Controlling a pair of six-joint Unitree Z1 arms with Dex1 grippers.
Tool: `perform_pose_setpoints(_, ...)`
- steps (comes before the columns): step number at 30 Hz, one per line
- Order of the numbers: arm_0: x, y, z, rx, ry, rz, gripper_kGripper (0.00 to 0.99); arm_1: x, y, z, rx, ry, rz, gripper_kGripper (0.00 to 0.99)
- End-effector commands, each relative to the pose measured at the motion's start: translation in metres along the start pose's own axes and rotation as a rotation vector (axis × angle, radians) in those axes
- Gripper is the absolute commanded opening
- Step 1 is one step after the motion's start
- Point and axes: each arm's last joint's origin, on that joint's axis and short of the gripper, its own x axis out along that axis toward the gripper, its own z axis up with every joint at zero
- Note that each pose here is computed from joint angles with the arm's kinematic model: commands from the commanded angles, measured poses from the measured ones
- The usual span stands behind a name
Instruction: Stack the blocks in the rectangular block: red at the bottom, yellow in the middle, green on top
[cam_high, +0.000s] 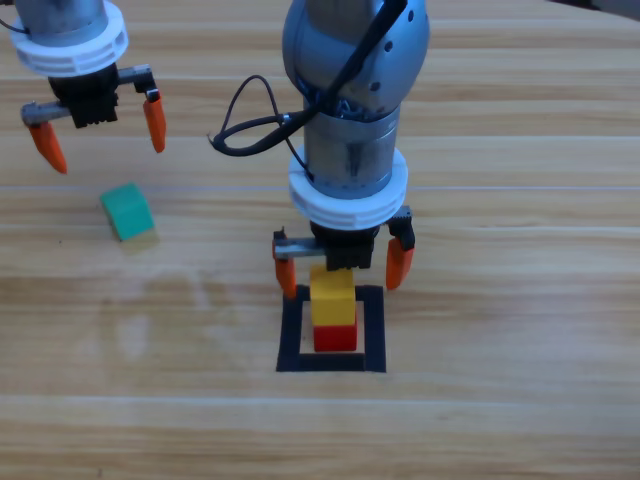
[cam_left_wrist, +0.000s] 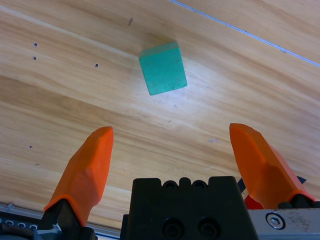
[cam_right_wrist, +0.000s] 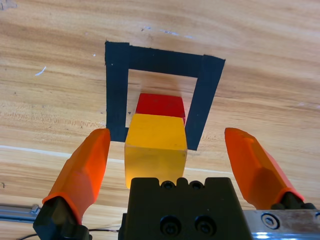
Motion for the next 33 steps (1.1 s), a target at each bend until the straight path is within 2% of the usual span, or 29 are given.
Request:
perform_pose_setpoints(1,0.037,-0.002,0.008,-0.027,0.070,0.066,0.990,-0.063,-0.004,-0.023,-0.084,-0.127,0.025,0.990)
perform_pose_setpoints(4,0.049,-0.003,0.009,-0.028,0.081,0.072,0.990,-0.109,-0.014,-0.034,-0.140,-0.226,0.062,0.990)
perform_pose_setpoints(6,0.057,-0.003,0.007,-0.040,0.083,0.074,0.990,-0.128,-0.023,-0.041,-0.214,-0.256,0.071,0.990)
perform_pose_setpoints(11,0.069,-0.002,0.004,-0.057,0.084,0.054,0.990,-0.150,-0.047,-0.055,-0.352,-0.294,0.071,0.990)
perform_pose_setpoints(13,0.072,0.000,0.004,-0.065,0.084,0.044,0.989,-0.152,-0.074,-0.064,-0.399,-0.335,0.112,0.990)
perform_pose_setpoints(15,0.076,0.003,0.005,-0.081,0.085,0.032,0.989,-0.148,-0.118,-0.084,-0.472,-0.407,0.279,0.990)
perform_pose_setpoints(17,0.077,0.005,0.006,-0.093,0.086,0.013,0.988,-0.141,-0.151,-0.108,-0.557,-0.488,0.402,0.990)
perform_pose_setpoints(19,0.077,0.007,0.008,-0.106,0.080,0.002,0.988,-0.139,-0.165,-0.123,-0.626,-0.496,0.391,0.989)
perform_pose_setpoints(24,0.079,0.016,0.014,-0.147,0.068,-0.032,0.986,-0.130,-0.187,-0.135,-0.695,-0.491,0.345,0.989)
perform_pose_setpoints(29,0.082,0.024,0.020,-0.172,0.061,-0.048,0.986,-0.118,-0.193,-0.137,-0.717,-0.508,0.262,0.989)
perform_pose_setpoints(33,0.085,0.027,0.022,-0.175,0.054,-0.043,0.988,-0.109,-0.189,-0.132,-0.717,-0.500,0.252,0.989)
